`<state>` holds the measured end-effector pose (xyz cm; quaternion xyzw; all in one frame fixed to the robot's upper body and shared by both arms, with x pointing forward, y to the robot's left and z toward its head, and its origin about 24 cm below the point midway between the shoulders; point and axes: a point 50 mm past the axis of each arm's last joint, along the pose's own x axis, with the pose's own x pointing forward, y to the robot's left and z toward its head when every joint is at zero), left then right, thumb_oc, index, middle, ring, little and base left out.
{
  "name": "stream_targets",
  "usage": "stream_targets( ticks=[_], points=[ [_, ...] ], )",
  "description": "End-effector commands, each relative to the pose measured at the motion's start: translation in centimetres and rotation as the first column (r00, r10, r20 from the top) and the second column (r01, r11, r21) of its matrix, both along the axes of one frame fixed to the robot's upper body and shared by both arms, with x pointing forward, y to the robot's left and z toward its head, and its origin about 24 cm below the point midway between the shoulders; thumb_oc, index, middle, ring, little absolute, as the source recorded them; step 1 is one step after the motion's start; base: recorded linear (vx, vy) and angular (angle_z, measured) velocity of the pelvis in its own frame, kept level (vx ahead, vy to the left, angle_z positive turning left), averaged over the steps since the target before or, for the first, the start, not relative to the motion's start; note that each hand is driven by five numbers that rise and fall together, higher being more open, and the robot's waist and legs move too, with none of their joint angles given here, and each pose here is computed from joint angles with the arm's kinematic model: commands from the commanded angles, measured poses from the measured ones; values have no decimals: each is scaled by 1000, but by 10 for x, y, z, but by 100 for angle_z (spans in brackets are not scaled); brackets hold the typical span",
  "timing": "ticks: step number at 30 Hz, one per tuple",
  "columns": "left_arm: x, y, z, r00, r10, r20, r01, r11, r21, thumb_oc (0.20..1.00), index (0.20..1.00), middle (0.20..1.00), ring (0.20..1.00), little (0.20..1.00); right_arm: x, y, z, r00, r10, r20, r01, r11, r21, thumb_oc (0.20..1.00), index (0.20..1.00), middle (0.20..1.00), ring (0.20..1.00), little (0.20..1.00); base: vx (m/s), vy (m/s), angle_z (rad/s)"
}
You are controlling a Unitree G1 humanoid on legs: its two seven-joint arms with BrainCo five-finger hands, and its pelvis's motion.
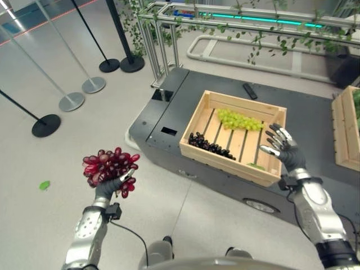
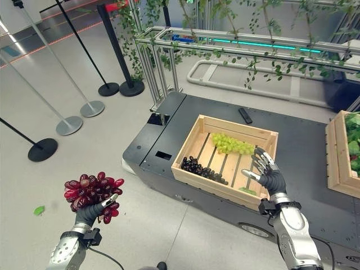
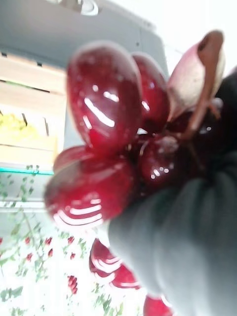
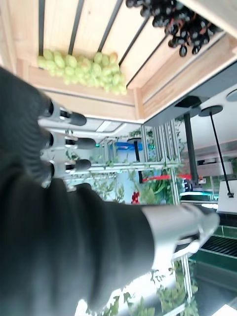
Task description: Pick up the fruits from the basket on one side to the basket on the other side
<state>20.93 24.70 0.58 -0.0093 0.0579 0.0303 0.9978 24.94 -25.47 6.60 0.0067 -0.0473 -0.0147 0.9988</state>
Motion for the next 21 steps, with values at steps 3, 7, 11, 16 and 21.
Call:
stream_targets(
  ticks=[3,7,11,16,21],
  points=[
    [15,8,41,981,-46,187,26,994,105,200,200,200,200,200,3,-3,13,995,-32,91,31,999,10,1000,1000,1000,1000,1000,-193,231,30],
    [18,8,46,979,-71,191,45,990,137,200,200,200,200,200,3,0,10,997,-28,78,27,999,20,1000,1000,1000,1000,1000,-173,261,-4],
    [17,10,47,979,-90,183,58,983,175,200,200,200,200,200,-2,3,2,998,-27,51,26,999,24,1000,1000,1000,1000,1000,-116,254,-13],
    [16,15,48,981,-93,170,53,972,227,200,200,200,200,200,-5,11,-11,1000,1,-13,-1,1000,4,1000,1000,1000,1000,1000,-251,200,-56],
    [13,14,43,985,-86,149,52,974,219,200,200,200,200,200,-14,10,-20,999,19,-50,-18,1000,9,1000,1000,1000,1000,1000,-216,149,-61]
  ],
)
